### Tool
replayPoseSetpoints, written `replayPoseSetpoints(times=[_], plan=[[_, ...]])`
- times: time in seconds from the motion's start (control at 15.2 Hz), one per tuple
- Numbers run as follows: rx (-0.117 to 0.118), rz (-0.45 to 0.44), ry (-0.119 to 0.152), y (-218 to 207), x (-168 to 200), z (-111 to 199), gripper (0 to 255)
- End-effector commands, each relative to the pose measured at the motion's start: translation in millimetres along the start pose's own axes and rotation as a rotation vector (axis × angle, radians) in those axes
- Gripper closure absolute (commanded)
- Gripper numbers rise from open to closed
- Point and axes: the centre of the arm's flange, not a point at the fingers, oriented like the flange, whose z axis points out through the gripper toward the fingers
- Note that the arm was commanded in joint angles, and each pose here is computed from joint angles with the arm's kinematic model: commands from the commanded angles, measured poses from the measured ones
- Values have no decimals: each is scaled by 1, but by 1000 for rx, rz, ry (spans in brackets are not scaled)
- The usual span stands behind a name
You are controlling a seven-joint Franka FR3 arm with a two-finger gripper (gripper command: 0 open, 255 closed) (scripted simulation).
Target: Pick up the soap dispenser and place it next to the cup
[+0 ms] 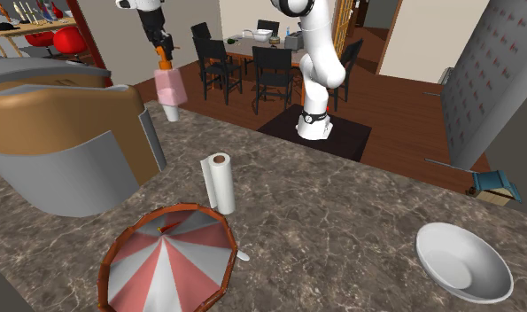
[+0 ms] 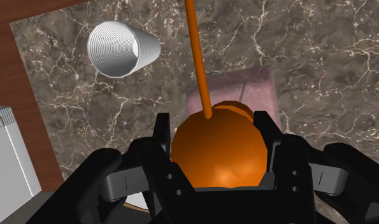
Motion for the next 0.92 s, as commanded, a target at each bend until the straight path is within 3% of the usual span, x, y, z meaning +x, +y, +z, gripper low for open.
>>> replayPoseSetpoints(times=[0.0,0.86], plan=[[0,0,1,-2,2,11,255],[0,0,1,-15,13,78,255]])
